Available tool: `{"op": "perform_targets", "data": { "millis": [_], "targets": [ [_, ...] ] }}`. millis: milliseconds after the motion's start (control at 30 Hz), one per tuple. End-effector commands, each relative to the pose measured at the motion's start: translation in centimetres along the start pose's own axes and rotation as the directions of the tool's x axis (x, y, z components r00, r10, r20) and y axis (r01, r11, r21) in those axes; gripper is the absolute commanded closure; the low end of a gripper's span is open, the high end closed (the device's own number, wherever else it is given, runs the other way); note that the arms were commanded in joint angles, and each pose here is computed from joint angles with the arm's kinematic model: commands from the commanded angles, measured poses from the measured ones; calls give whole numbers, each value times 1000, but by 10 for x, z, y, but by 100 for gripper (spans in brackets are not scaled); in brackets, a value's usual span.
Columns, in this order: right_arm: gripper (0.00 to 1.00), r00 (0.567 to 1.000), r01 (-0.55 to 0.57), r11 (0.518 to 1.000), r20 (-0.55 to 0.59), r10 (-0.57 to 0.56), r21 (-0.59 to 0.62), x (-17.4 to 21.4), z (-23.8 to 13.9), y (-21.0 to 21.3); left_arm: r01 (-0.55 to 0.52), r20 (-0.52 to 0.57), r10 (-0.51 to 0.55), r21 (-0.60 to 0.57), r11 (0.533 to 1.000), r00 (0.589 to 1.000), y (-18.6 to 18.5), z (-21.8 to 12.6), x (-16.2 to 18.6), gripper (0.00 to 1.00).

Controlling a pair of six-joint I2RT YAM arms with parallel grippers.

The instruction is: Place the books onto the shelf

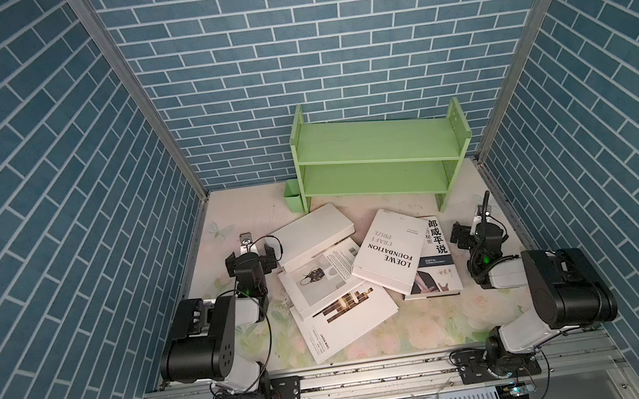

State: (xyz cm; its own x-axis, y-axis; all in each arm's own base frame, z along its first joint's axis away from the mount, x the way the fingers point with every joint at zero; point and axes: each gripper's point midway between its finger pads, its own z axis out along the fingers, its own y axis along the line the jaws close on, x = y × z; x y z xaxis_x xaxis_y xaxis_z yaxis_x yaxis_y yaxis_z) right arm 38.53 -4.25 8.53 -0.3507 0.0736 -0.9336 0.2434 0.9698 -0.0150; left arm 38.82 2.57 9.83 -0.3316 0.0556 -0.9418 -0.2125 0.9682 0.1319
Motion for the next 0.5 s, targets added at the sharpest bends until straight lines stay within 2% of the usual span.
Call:
{"op": "perform_targets", "data": {
  "millis": [0,467],
  "targets": [
    [1,999,32,999,21,-32,-6,-7,2,1,5,-6,-5,-4,1000,1000,2,1,1,0],
    [1,999,34,999,20,-34,-5,-6,2,1,5,-6,-5,-4,1000,1000,2,1,1,0]
  ]
}}
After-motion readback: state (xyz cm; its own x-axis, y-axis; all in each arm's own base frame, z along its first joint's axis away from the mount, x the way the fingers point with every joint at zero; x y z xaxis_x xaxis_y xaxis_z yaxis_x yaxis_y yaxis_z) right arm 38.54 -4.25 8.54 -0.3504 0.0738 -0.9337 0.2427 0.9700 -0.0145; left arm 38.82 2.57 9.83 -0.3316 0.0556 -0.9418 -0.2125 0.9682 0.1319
